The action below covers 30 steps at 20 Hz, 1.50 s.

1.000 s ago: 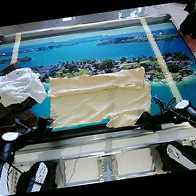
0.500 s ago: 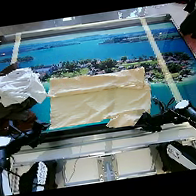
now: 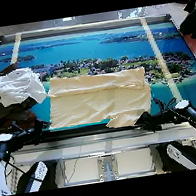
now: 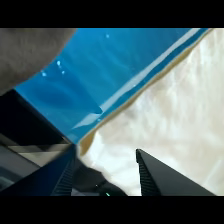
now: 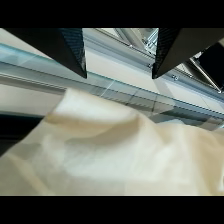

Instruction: Fold the shirts.

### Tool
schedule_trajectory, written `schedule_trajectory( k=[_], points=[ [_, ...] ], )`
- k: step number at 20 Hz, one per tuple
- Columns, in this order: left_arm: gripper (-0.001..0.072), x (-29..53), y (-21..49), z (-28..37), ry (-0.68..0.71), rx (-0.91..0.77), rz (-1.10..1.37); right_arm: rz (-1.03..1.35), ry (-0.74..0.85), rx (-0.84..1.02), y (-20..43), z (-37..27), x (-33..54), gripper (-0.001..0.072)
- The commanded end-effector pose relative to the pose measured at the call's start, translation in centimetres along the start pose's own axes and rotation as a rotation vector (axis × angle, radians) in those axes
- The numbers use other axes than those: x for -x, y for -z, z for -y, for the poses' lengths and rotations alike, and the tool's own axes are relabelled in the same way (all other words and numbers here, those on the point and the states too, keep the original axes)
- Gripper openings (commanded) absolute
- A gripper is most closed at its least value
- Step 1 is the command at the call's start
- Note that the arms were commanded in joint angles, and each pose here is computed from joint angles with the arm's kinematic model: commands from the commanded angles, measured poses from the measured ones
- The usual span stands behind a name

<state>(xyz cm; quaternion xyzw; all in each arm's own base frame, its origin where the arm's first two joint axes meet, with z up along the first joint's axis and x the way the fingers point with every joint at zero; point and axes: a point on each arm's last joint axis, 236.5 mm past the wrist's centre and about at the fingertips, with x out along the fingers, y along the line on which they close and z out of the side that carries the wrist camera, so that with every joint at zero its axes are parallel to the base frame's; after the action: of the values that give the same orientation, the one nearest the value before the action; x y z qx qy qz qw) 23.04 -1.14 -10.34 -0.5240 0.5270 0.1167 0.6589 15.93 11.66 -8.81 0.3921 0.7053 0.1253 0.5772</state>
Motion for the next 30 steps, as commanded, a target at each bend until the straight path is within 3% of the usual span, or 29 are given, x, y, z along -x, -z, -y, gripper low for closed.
schedule_trajectory(
  k=[1, 4, 6, 7, 11, 16, 30],
  points=[
    [0.0399, -1.3, 0.0, 0.5, 0.042, 0.02, -0.035, 0.003, -0.001, 0.0, -0.1, 0.0, 0.0, 0.0454],
    [0.0284, -1.5, -0.1, 0.3, 0.04, 0.011, -0.037, 0.006, 0.0, -0.001, -0.1, 0.0, 0.0, 0.0454],
    [0.003, -1.5, -0.1, 0.4, 0.041, 0.005, -0.037, 0.015, -0.001, -0.001, -0.3, 0.0, 0.0, 0.0454],
    [0.0011, -1.5, -0.1, 0.4, 0.043, -0.009, -0.037, 0.016, 0.001, 0.003, -0.4, -0.1, 0.1, 0.0454],
    [0.0011, -1.5, -0.1, 1.0, 0.069, 0.0, -0.035, 0.02, 0.047, 0.055, -1.3, -0.5, 1.9, 0.0454],
    [0.0012, -1.4, -0.1, 1.7, 0.096, -0.024, -0.038, 0.086, 0.071, -0.071, -2.6, 0.6, 1.5, 0.0454],
    [0.0012, -1.4, 0.0, 1.7, 0.097, -0.023, -0.041, 0.166, 0.081, -0.143, -4.4, 1.2, 1.5, 0.0452]
  ],
)
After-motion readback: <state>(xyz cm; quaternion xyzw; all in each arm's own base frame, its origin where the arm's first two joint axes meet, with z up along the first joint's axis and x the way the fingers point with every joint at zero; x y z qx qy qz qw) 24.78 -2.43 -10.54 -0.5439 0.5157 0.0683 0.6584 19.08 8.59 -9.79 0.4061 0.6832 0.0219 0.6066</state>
